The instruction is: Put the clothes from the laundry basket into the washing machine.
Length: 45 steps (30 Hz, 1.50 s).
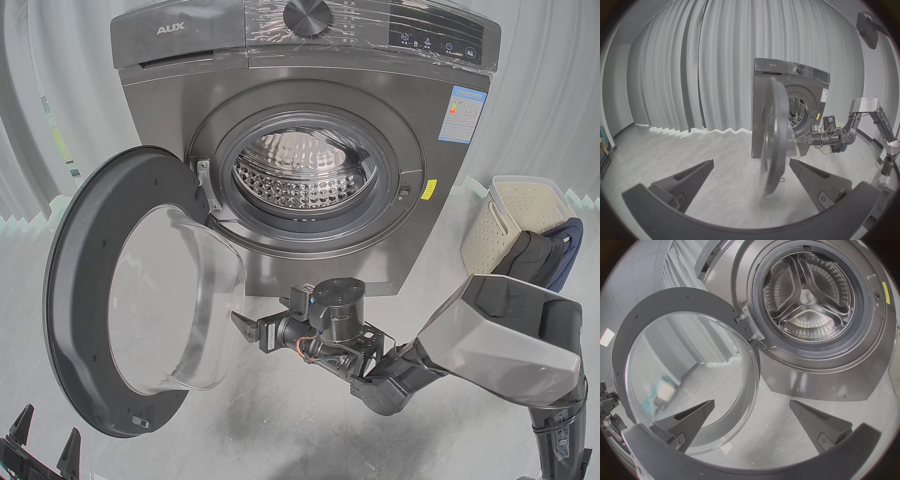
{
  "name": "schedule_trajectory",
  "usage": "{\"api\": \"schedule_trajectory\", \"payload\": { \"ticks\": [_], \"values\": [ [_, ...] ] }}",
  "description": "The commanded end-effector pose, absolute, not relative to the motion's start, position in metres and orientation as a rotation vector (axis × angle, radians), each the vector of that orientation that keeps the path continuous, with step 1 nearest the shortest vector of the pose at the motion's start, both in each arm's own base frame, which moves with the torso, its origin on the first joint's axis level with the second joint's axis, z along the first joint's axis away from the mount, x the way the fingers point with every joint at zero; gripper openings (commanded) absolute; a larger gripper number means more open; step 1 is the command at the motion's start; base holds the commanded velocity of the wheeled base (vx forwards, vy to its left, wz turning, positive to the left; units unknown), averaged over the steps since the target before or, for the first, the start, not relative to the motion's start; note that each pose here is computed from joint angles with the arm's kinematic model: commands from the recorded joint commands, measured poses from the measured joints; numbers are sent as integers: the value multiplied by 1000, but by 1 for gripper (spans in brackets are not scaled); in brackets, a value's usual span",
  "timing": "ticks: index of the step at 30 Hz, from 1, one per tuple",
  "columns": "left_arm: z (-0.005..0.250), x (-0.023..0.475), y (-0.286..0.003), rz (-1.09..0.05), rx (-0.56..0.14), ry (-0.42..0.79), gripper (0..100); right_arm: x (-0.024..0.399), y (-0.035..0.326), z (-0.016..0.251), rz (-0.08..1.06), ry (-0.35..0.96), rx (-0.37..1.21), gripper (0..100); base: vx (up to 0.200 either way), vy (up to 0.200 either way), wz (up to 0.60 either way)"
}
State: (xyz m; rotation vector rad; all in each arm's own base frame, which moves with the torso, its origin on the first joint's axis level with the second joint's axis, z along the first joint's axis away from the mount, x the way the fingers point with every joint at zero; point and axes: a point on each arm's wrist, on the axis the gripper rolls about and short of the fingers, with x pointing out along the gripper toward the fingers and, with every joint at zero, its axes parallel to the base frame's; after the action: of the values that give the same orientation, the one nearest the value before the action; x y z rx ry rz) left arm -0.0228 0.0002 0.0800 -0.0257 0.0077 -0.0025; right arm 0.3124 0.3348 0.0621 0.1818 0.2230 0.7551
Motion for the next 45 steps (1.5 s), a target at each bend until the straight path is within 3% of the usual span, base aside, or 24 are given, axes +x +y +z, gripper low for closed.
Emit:
{"api": "schedule_trajectory", "payload": {
  "ticks": [1,6,12,17,22,31,40,45],
  "values": [
    [76,-23,0,-3,-26,5,100,310,352,48,780,223,182,100,0,0,0],
    [76,-23,0,-1,-26,5,100,311,370,54,785,160,216,100,0,0,0],
    [76,-23,0,-1,-28,5,100,315,361,59,759,157,224,100,0,0,0],
    [76,-23,0,-3,-29,5,100,315,311,86,684,171,206,100,0,0,0],
    [76,-23,0,0,-28,5,100,302,230,123,573,151,175,100,0,0,0],
    [76,-23,0,6,-23,1,100,233,118,167,434,16,106,100,0,0,0],
    [76,-23,0,6,-23,1,100,149,53,195,355,-173,29,100,0,0,0],
    [76,-23,0,8,-23,1,100,108,37,176,346,-152,25,100,0,0,0]
  ]
}}
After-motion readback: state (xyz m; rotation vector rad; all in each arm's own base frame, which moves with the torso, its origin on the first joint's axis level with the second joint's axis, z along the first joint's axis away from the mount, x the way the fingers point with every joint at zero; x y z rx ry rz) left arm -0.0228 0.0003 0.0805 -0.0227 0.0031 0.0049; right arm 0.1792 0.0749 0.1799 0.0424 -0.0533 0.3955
